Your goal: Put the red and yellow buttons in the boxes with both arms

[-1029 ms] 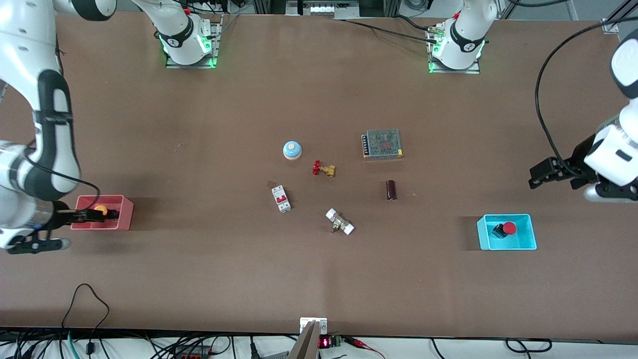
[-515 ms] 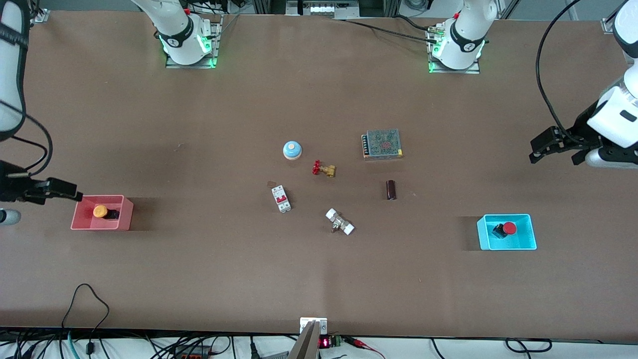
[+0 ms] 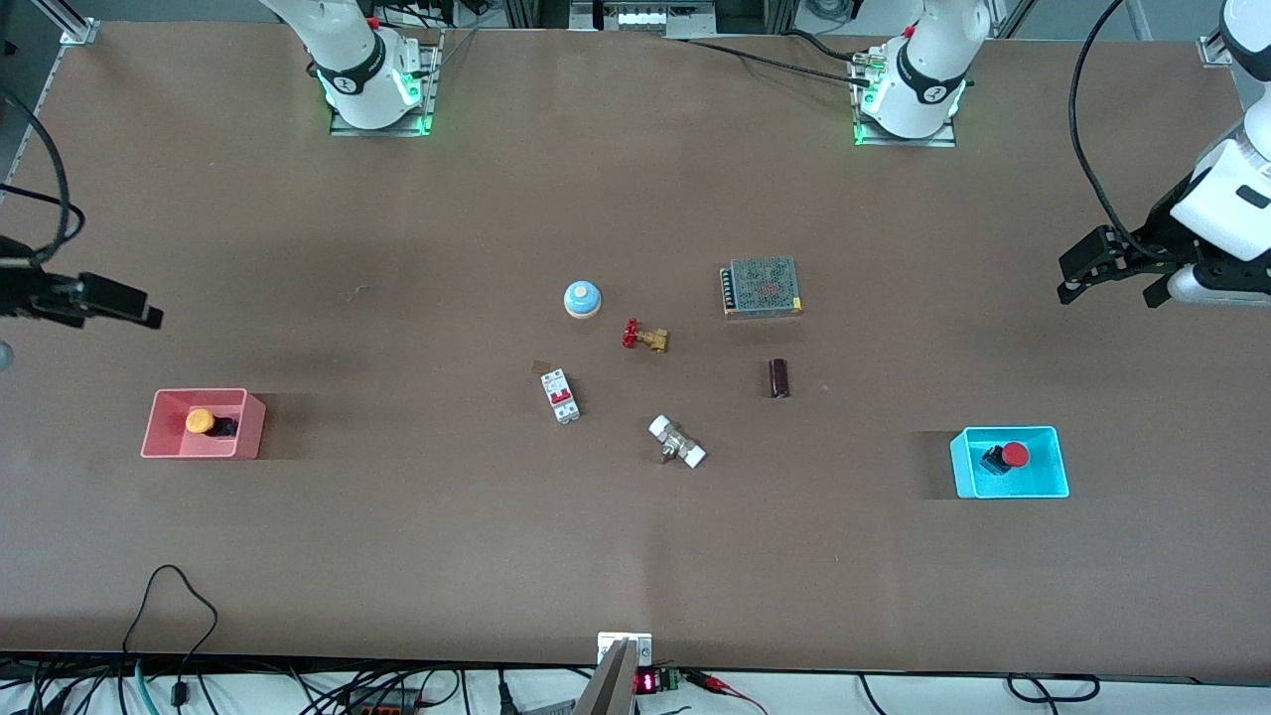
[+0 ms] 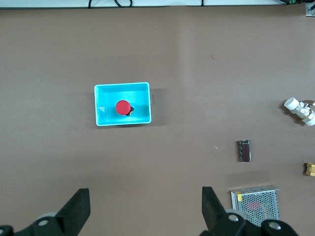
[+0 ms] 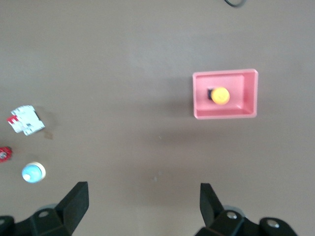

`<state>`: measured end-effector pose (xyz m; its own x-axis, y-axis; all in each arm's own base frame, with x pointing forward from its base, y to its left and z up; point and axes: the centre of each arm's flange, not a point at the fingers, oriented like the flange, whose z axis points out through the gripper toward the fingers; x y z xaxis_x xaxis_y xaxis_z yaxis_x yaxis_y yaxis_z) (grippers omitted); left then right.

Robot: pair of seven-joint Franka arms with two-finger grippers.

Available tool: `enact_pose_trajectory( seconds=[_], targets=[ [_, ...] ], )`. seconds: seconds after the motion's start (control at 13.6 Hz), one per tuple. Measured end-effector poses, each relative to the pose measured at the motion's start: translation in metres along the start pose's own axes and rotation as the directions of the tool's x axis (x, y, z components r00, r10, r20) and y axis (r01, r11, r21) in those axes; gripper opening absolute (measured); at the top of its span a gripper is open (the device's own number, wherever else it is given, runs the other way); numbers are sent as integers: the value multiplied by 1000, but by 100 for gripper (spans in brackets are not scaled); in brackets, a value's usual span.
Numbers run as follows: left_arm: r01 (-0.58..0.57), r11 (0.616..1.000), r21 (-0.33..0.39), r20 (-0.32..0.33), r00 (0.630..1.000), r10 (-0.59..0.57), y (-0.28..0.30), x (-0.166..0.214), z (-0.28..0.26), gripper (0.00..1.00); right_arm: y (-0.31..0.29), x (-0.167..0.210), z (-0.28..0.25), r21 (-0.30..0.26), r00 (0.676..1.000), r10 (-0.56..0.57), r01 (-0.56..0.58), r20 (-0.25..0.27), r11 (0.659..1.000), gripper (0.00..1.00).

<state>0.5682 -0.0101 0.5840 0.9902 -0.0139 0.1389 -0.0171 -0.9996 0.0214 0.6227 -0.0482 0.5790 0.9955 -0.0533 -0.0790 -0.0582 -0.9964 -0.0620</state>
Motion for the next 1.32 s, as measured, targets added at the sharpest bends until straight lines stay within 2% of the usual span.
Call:
enact_pose_trajectory(
  seconds=[0.15, 0.29, 0.88, 1.32],
  targets=[
    [1, 1000, 1, -4, 1000, -1, -1, -1, -2, 100, 6, -10, -12, -56, 1000, 1, -1, -3, 998, 100],
    [2, 1000, 1, -9, 1000, -2, -1, 0, -4, 100, 2, -14, -12, -69, 1000, -9, 10, 3, 998, 100],
    [3, 1000, 0, -25, 1000, -3, -4, 1, -11, 100, 6, -27, -6, -57, 1000, -8, 9, 11, 998, 100],
    [10, 1000, -4, -27, 1000, -10, -12, 1, -13, 100, -3, -41, -7, -71, 999, -32, 32, -6, 997, 100]
  ],
)
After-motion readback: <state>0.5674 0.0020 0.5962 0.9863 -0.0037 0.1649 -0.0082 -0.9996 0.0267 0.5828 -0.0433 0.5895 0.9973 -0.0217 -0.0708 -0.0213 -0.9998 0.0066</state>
